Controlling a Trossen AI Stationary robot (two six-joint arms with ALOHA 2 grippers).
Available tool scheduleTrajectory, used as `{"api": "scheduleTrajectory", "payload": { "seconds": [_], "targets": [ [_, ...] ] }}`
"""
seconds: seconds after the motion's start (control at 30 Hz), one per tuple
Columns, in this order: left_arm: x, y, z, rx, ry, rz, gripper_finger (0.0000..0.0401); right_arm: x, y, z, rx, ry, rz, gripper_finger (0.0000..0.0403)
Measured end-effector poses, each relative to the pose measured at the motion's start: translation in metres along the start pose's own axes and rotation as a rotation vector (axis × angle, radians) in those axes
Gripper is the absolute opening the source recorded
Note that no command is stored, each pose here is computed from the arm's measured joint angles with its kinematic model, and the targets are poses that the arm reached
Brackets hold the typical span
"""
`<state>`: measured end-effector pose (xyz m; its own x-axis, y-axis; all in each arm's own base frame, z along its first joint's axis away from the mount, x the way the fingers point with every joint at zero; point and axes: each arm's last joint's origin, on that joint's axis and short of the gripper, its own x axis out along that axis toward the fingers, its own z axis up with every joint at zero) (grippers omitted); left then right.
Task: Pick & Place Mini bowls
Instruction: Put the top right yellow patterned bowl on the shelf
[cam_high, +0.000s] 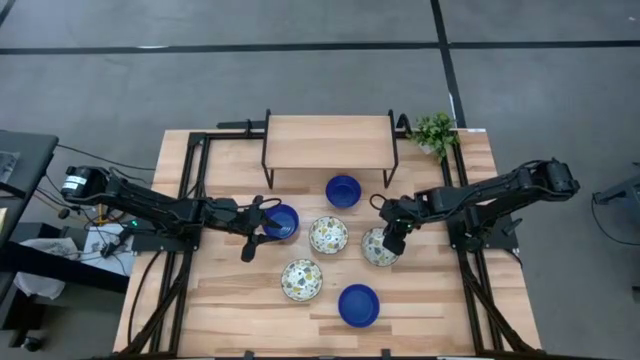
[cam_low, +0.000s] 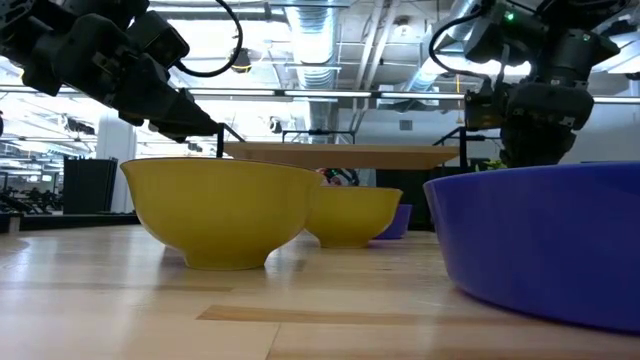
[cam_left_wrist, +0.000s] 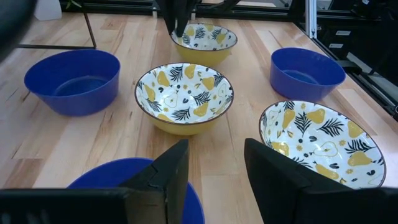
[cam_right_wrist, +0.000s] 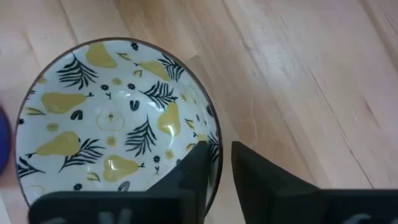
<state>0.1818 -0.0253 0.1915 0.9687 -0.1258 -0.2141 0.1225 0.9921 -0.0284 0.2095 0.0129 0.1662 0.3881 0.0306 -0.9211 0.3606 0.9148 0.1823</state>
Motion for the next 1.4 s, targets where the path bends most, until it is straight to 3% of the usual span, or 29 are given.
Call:
{"api": "scheduleTrajectory", "payload": {
  "seconds": [0.27,0.53,0.97,1.4],
  "targets": [
    [0.000,0.000,0.000,0.000,0.000,0.000,0.0153,0.000,0.000,0.000,0.000,-0.005,0.000,0.0066],
    [0.000,0.000,0.000,0.000,0.001,0.000,0.0153,-0.001,0.002,0.002,-0.001,0.003,0.053,0.0009],
    [0.000,0.000,0.000,0.000,0.000,0.000,0.0153,-0.002,0.001,0.006,-0.019,-0.030,0.060,0.0002],
    [0.000,0.000,0.000,0.000,0.000,0.000,0.0153,-0.027,-0.002,0.034,-0.041,-0.074,0.013,0.0000]
  ]
}}
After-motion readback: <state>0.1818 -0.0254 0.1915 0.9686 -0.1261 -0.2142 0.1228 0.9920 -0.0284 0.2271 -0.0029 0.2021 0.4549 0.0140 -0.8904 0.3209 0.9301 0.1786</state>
